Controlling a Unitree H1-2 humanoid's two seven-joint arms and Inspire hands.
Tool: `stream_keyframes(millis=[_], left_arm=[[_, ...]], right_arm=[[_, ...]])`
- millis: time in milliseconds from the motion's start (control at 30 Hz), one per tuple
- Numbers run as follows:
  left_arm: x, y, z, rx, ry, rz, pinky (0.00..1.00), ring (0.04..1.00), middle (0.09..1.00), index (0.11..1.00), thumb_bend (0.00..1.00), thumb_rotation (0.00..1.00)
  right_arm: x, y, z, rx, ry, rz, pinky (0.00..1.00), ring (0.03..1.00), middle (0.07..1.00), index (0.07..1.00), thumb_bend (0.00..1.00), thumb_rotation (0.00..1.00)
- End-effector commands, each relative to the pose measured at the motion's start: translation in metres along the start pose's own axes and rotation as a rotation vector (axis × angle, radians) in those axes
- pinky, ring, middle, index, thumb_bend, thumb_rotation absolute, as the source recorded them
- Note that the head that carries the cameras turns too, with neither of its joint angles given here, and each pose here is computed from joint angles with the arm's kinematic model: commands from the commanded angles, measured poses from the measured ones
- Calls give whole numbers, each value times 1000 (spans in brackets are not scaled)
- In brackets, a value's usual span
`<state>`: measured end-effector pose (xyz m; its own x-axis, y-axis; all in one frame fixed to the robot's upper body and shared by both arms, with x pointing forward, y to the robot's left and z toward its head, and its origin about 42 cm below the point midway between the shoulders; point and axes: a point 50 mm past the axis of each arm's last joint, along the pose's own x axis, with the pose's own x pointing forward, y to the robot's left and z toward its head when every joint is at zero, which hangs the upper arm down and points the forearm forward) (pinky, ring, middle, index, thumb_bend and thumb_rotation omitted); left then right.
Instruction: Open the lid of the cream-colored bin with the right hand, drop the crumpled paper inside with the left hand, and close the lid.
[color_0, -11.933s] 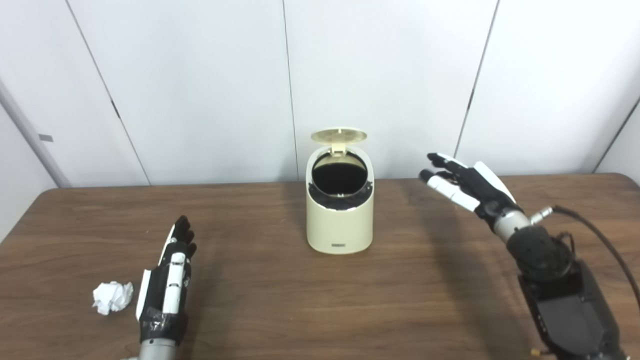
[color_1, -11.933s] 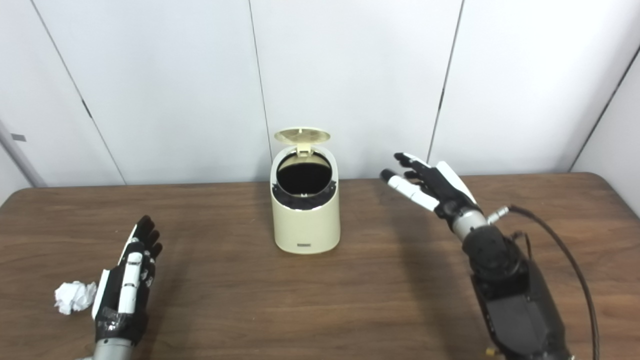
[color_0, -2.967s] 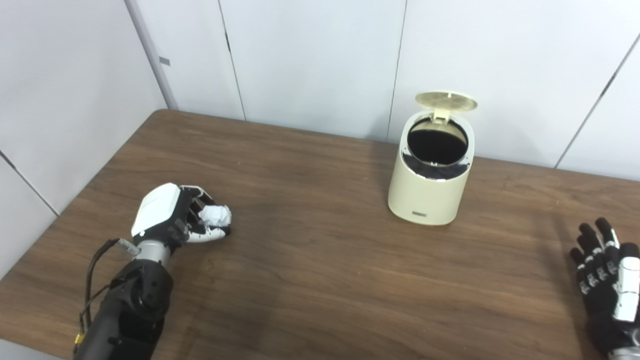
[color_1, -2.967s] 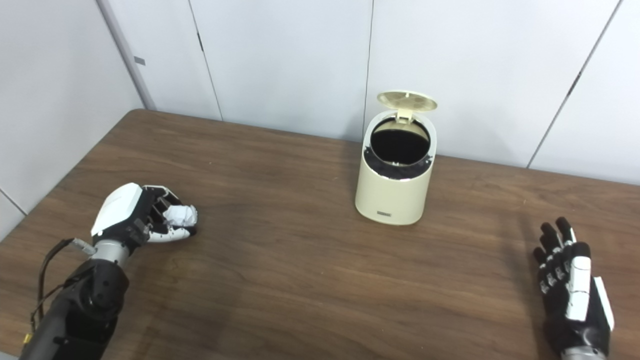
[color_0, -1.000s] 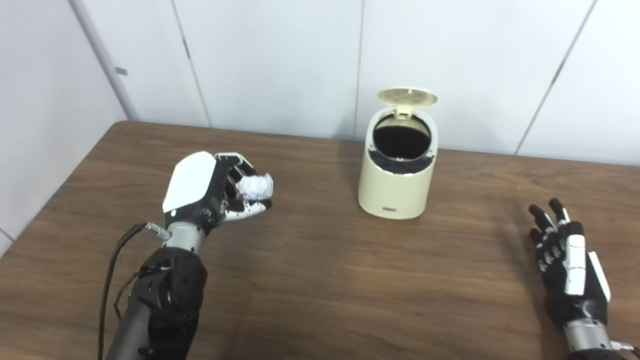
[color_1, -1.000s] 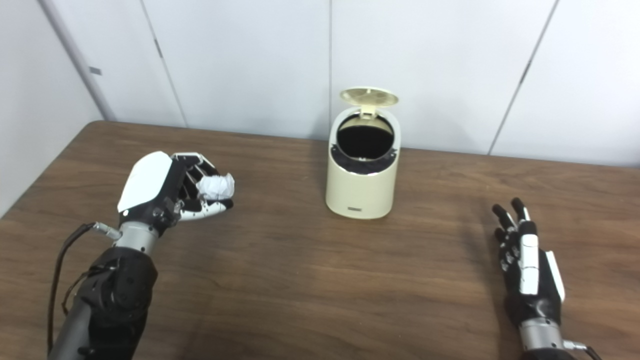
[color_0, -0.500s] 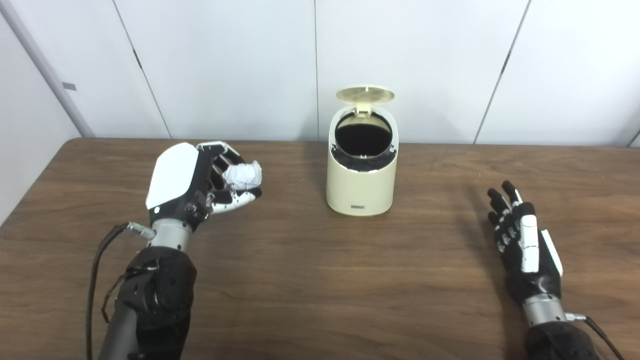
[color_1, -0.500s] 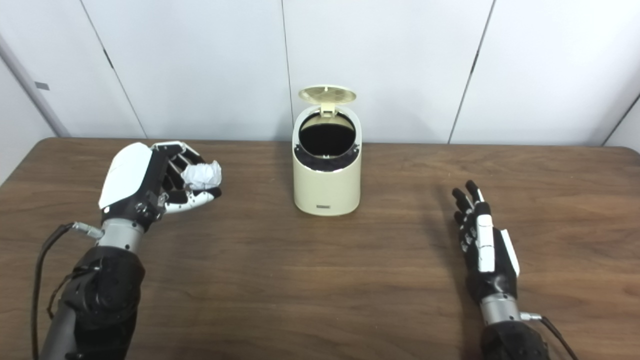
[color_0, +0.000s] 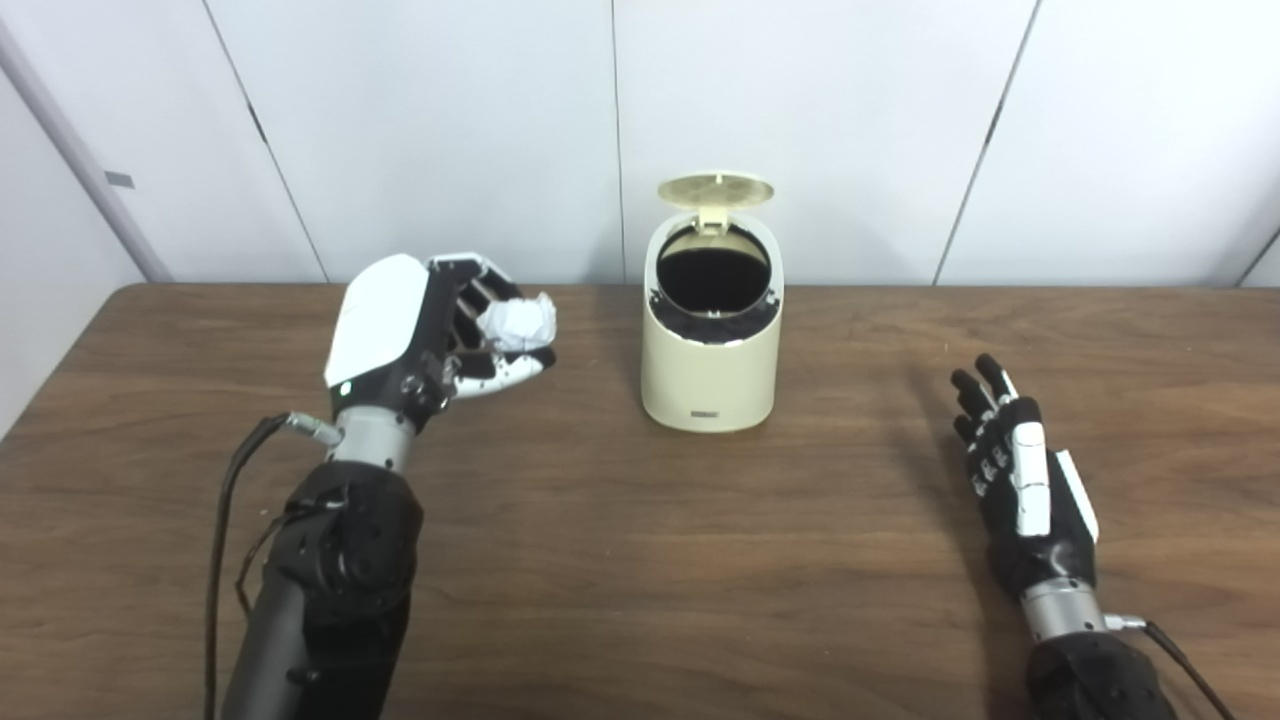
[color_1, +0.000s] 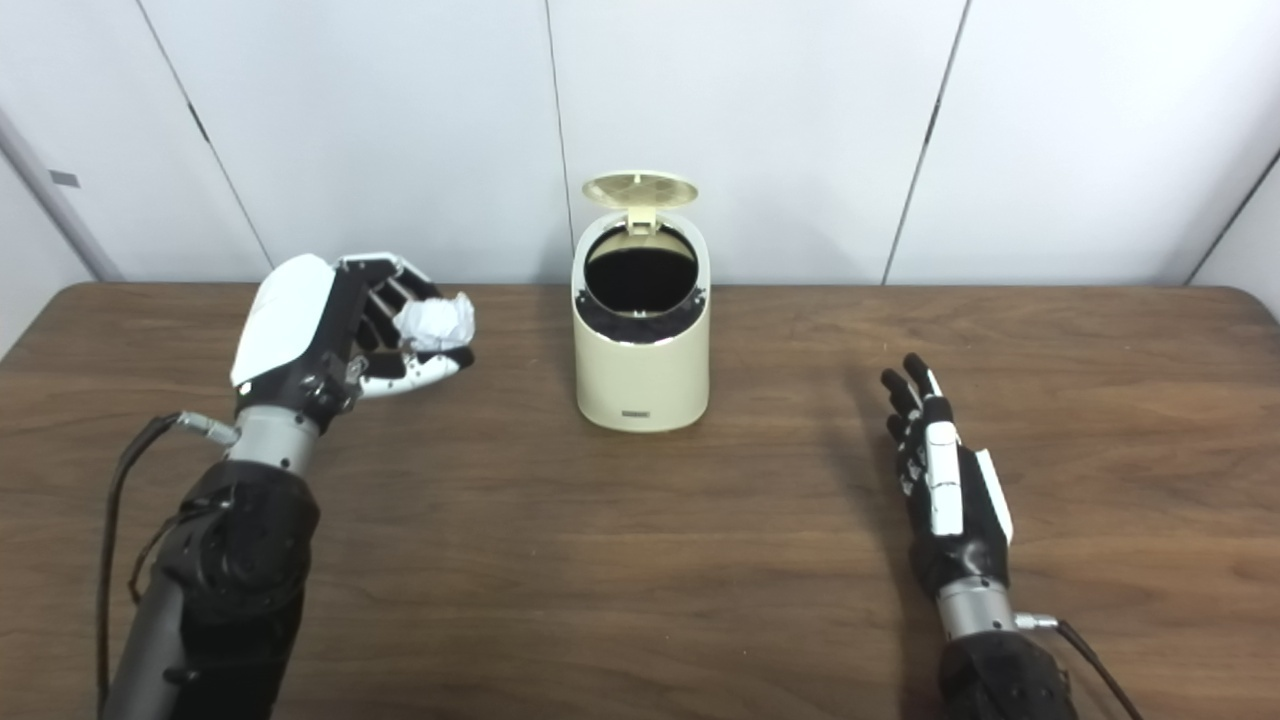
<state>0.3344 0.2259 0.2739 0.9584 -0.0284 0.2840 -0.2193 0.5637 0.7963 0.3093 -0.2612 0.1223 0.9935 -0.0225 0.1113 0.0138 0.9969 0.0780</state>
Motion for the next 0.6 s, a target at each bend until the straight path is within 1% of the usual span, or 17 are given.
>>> stream_keyframes(millis=[0, 267, 467, 500, 567], left_arm=[[15, 10, 15, 0, -69, 58, 367, 389, 483, 518, 499, 0], [32, 3, 27, 14, -116, 49, 374, 387, 480, 524, 498, 0], [43, -4, 31, 17, -141, 36, 379, 388, 482, 521, 498, 0], [44, -5, 32, 14, -142, 35, 349, 392, 478, 522, 483, 0], [46, -7, 34, 7, -145, 32, 333, 395, 480, 524, 475, 0]], right_arm=[[-8, 9, -15, 35, 13, -1, 1000, 987, 933, 956, 532, 1000], [-8, 11, -17, 36, 9, 1, 1000, 983, 934, 954, 518, 1000], [-8, 13, -19, 42, 11, -3, 1000, 987, 937, 955, 522, 1000], [-8, 13, -19, 43, 10, -4, 1000, 987, 936, 953, 524, 1000], [-8, 14, -19, 43, 8, -7, 1000, 986, 939, 956, 527, 1000]])
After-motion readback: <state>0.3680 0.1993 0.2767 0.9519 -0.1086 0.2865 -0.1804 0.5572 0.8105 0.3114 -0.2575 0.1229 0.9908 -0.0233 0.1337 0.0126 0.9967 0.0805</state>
